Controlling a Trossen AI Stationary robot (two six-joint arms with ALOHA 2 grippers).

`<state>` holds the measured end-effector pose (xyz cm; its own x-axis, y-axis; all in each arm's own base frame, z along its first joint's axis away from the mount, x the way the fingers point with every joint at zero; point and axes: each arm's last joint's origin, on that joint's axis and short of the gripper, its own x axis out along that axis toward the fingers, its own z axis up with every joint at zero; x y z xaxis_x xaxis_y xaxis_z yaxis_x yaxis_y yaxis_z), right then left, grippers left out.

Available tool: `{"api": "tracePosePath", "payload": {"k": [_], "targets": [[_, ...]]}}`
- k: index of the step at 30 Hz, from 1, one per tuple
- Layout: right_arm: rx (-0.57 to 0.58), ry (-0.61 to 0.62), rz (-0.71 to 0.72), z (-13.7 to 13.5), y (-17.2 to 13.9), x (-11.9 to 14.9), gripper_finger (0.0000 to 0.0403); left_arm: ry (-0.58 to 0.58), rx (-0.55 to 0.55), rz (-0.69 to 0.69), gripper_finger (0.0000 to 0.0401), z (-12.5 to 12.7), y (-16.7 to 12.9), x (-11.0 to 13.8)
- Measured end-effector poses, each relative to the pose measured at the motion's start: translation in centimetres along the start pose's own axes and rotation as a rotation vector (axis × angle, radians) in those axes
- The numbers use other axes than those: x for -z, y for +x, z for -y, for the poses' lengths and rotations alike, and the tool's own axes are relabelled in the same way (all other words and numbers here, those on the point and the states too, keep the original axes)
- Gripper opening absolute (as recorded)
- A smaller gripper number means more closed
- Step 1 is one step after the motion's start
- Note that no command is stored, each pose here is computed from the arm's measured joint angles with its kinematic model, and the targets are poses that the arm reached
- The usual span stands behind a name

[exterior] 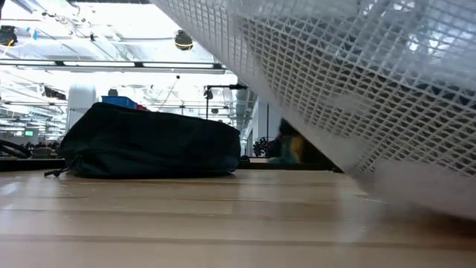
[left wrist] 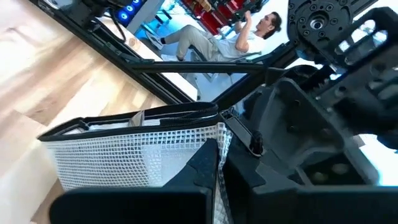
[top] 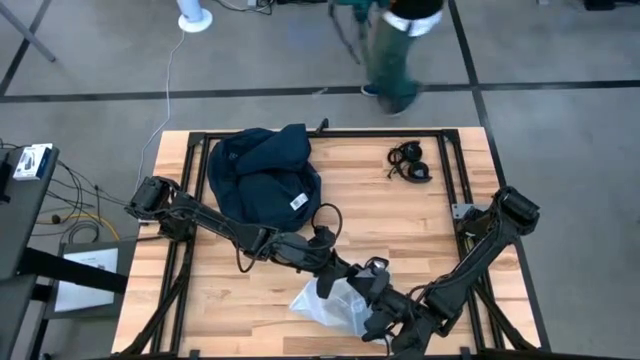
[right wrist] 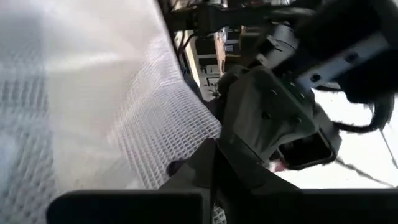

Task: Unpack backpack
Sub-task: Close the white zip lock bag

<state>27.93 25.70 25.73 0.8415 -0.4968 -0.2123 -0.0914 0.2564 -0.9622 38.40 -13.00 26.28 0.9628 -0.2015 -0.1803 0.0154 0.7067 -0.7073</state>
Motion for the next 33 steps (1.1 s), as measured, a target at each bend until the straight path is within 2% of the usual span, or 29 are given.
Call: {"api": "tracePosePath", "payload": {"k": [4,8,13,22,27,30,33], "targets": [[0.016,0.154,0.023,0.3,-0.7,-0.4,0.0001,0.022,-0.038,0.001,0.0000,-0.3,0.0,0.1],[0.000,0.159,0.055,-0.1,-1.9,-0.6,0.0000,0.020,-0.032,0.006,0.0000,-0.3,0.0,0.0],[-0.014,-0.002,0.048,-0.5,-2.1,-0.3,0.0011,0.011,-0.016,-0.012,0.0000,-0.6,0.1,-0.4],[-0.037,-0.314,-0.012,-0.6,-0.4,0.8,0.0096,-0.011,-0.007,-0.014,0.0000,-0.6,0.1,-0.5],[-0.048,-0.474,-0.014,-0.6,-0.2,0.9,0.0105,-0.018,-0.001,-0.023,0.0000,-0.6,0.1,-0.4],[-0.061,-0.520,-0.001,-0.6,-0.2,0.9,0.0103,-0.020,-0.001,-0.026,0.0000,-0.7,0.1,-0.4],[-0.061,-0.492,0.003,-0.7,-0.3,0.9,0.0103,-0.028,-0.001,-0.026,0.0000,-0.7,0.1,-0.4]]}}
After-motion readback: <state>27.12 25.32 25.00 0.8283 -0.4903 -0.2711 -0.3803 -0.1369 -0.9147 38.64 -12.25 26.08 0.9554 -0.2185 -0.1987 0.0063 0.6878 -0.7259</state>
